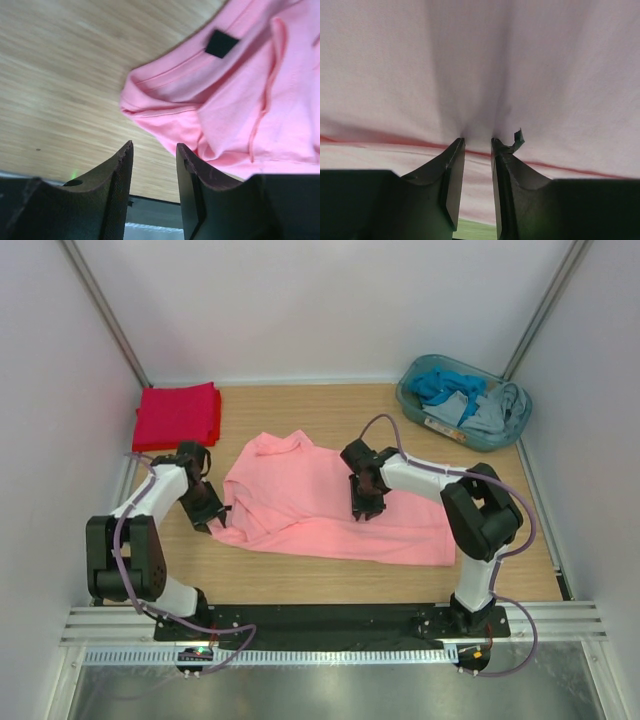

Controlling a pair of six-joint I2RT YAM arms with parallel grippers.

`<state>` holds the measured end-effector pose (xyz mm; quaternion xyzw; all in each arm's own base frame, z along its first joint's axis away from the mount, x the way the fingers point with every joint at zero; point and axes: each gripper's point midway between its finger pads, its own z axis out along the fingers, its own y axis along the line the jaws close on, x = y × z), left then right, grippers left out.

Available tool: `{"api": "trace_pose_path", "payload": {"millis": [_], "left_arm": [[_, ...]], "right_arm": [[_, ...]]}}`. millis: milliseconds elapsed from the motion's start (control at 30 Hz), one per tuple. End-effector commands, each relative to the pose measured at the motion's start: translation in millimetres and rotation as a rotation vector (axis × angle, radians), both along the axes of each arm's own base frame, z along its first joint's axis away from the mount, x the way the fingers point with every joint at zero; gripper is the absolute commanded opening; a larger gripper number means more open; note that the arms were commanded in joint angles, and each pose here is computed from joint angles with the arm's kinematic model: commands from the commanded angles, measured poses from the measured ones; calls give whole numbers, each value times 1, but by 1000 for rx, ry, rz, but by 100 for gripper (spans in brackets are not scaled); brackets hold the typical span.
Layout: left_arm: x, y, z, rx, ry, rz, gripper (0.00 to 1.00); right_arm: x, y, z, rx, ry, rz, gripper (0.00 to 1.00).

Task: Fold and stack the t-shirts
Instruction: Fold the tshirt

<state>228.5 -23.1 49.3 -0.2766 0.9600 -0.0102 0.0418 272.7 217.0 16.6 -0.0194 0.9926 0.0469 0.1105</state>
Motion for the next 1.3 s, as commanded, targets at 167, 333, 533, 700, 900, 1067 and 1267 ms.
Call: {"api": "trace_pose_path", "payload": {"millis": [167,333,533,700,900,1067,1267], "left_arm": [[28,-23,8,-141,-135,-116,41],[17,-19,-10,-119,-63,-100,41],[18,-15,-21,-206,-21,59,38],[16,-5,-19,-186,5,143,38],[14,-1,-15,-165,12,185,39],[11,14,-13,-93,27,166,40],[5,16,-21,-87,49,150,40]], "right_arm": [[34,55,70,98,-201,124,35],[25,131,79,223,-317,389,38],[13,187,100,284,-440,617,40],[-2,220,74,266,-388,703,40],[-22,243,51,209,-395,753,39],[-29,255,42,213,-386,765,37],[-31,257,26,145,-388,763,36]]}}
